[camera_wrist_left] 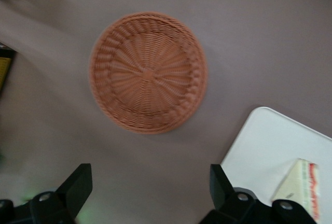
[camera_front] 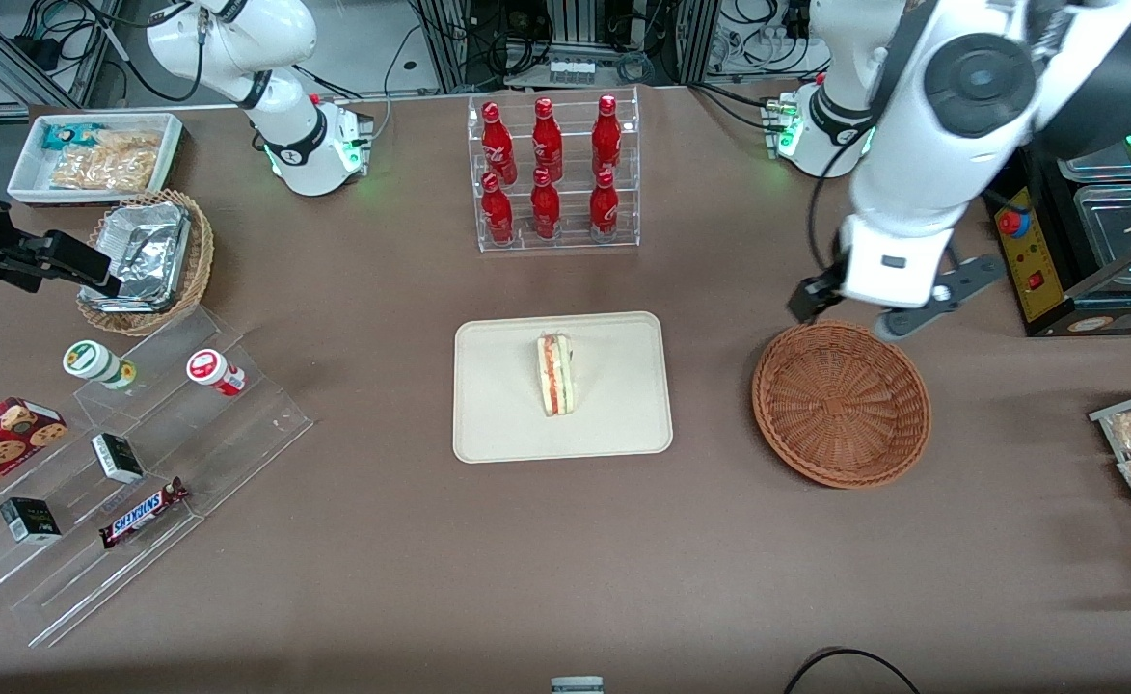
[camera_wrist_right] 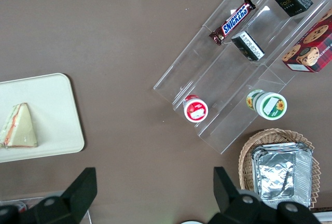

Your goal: Place sandwich from basket to tray

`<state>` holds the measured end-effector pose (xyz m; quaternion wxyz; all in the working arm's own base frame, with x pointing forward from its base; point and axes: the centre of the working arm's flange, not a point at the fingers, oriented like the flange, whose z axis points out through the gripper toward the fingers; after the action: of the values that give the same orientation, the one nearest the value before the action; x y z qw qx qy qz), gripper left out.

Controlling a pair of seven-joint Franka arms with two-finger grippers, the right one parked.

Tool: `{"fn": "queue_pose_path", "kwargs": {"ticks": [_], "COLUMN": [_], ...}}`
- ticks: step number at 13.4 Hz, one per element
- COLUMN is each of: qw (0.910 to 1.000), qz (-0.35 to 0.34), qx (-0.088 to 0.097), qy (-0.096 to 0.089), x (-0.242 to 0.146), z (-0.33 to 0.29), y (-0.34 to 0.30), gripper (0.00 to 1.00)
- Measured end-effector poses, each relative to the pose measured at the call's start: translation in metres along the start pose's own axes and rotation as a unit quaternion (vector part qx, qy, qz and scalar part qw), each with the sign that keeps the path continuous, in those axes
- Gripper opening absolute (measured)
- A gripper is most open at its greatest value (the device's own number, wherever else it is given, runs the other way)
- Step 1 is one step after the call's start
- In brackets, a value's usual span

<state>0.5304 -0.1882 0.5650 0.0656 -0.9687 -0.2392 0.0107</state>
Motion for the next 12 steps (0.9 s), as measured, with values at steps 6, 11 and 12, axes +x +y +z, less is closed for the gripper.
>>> {"fn": "queue_pose_path", "kwargs": {"ticks": [6,11,12], "qw": [0.9949,0.9892,0.9893], "qz": [0.089,0.136,0.135], "qx": [-0.002,-0.016,-0.019], "qy": [-0.047,-0.052,-0.051], "x": [0.032,0.053,0.057], "z": [-0.018,-0.022,-0.025], "y": [-0.097,-0.142,-0.148], "gripper": [1.00,1.00,1.00]}}
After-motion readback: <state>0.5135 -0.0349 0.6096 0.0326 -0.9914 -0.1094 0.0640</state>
